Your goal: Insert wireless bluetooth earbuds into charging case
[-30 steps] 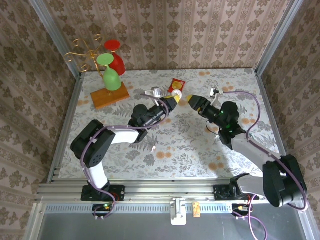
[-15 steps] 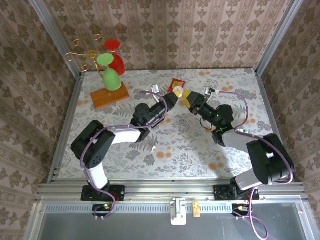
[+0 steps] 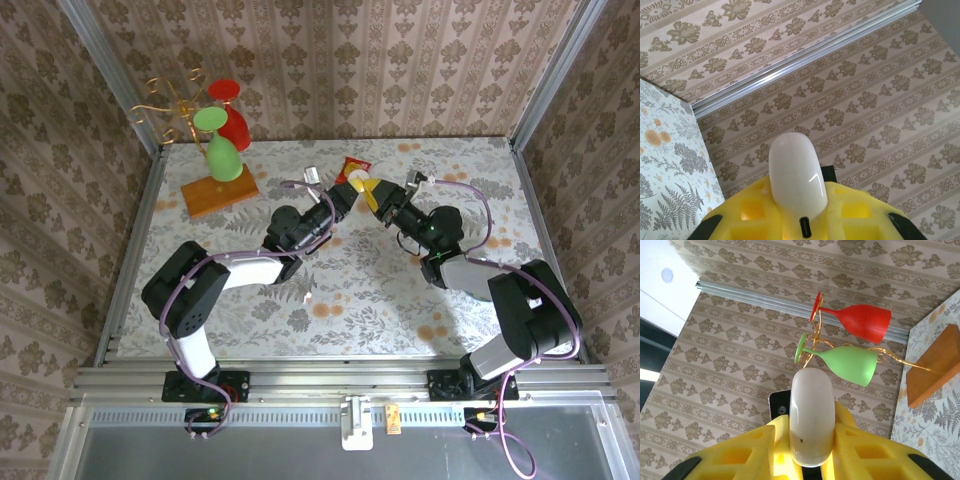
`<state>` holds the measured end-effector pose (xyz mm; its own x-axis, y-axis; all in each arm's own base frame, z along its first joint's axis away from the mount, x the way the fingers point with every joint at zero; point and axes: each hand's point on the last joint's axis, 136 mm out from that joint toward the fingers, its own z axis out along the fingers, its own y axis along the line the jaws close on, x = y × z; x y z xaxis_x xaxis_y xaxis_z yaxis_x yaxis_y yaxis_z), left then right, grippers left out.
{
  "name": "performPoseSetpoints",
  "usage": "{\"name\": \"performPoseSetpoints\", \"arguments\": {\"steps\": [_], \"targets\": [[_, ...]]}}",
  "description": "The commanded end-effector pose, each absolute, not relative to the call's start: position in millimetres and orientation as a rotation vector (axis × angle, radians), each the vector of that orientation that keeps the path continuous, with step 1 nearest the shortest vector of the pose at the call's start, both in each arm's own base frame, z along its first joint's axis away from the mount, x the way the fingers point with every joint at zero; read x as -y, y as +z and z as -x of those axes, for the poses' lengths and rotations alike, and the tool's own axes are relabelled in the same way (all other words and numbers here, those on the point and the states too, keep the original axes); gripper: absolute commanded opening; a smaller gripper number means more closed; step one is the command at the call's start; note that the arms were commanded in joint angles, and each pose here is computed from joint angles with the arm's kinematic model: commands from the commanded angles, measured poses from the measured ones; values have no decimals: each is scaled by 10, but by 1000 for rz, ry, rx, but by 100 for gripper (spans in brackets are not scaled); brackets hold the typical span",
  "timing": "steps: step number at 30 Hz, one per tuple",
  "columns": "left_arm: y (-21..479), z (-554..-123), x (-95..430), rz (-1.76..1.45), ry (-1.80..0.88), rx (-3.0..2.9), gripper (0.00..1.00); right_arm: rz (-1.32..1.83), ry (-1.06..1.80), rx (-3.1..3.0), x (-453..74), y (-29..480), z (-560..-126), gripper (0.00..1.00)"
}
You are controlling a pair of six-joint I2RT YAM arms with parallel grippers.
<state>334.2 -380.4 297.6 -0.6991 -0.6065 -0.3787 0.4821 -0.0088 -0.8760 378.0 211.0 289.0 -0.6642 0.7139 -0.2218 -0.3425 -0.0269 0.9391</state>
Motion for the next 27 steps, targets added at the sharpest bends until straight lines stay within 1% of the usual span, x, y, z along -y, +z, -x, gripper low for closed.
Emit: {"name": "performPoseSetpoints", "arguments": {"steps": [1,6,9,16,18,24,27], "targets": [[3295,-3200,3775,104,-1868,-1410,0,-380,1801,-1441,-2121,3052,-3808,25],[3284,-3207,3762,118,-1863,-1410,0,-386,1799,-1439,-2109,3048,-3806,18],[3297,-3209,3759,116,-1864,-1407,2,-388,1793,-1442,-2108,3029,-3804,16],[3279,-3221,3743,122,-1857,-1410,26,-361,1756,-1452,-2104,2986,-3798,16],[3300,-3223,3719,114,-1846,-1402,31,-356,1736,-1466,-2110,2926,-3808,16],[3353,-3219,3624,73,-1781,-1375,57,-355,1700,-1505,-2130,2753,-3856,16],[3315,-3231,3601,53,-1747,-1377,65,-341,1687,-1516,-2133,2715,-3868,16]]}}
